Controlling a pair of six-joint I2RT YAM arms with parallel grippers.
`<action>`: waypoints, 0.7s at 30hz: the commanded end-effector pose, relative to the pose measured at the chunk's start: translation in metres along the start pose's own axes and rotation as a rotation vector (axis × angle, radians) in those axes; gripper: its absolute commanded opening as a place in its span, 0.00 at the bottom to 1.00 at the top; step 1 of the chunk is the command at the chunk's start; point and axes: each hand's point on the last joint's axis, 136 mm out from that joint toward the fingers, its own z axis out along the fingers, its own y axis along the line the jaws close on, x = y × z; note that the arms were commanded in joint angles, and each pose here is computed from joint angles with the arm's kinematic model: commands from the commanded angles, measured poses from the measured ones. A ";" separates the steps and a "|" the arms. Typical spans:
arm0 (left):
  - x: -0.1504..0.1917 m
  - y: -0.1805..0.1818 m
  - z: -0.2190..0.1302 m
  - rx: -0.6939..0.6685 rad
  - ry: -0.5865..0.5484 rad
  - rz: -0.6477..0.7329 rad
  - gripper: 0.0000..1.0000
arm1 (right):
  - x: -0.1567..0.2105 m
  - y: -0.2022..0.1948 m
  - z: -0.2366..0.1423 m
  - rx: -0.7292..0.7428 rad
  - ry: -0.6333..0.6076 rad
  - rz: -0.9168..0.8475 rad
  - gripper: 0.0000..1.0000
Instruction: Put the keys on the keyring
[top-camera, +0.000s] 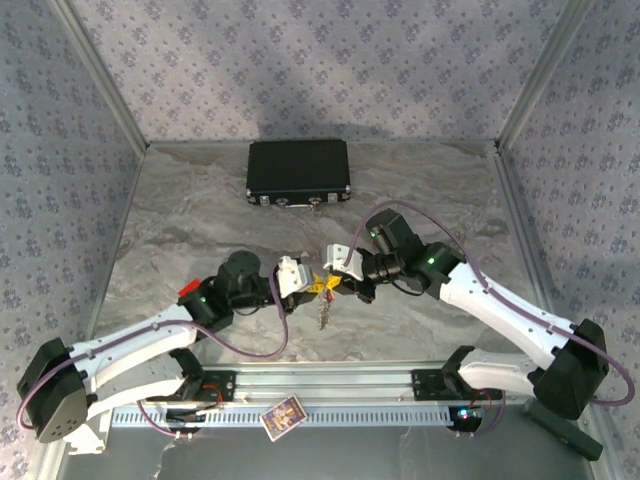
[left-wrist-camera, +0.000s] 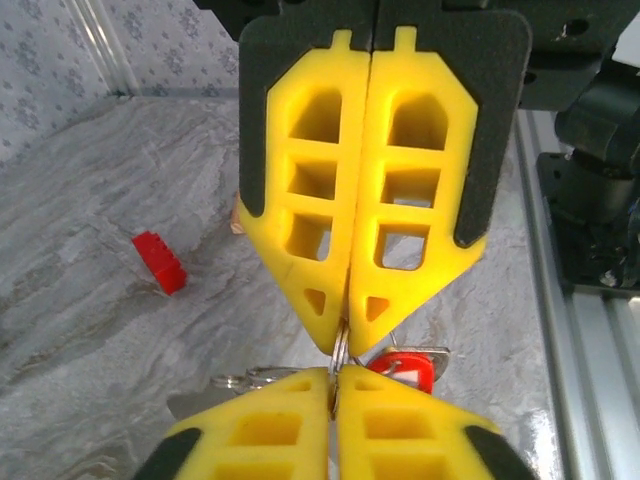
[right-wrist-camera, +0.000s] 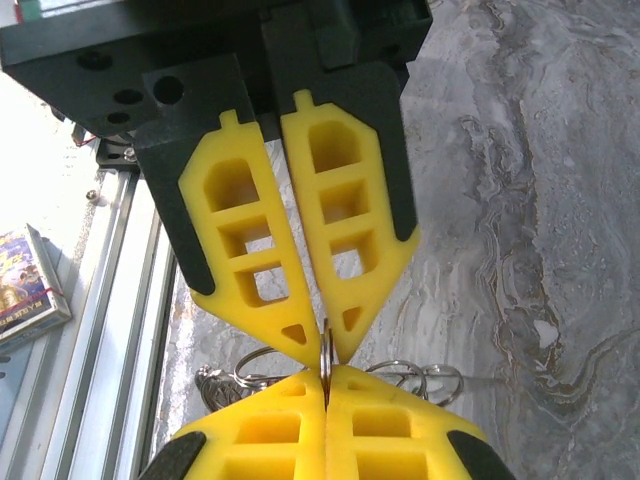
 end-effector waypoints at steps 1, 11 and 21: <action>-0.018 -0.001 0.000 0.012 -0.053 0.032 0.00 | -0.017 0.003 -0.006 -0.015 -0.090 0.003 0.10; -0.023 -0.006 -0.002 0.021 -0.181 -0.025 0.00 | -0.003 -0.009 -0.013 0.055 -0.313 0.171 0.29; -0.023 -0.008 0.001 0.045 -0.185 -0.029 0.00 | -0.002 -0.003 -0.009 0.015 -0.328 0.179 0.28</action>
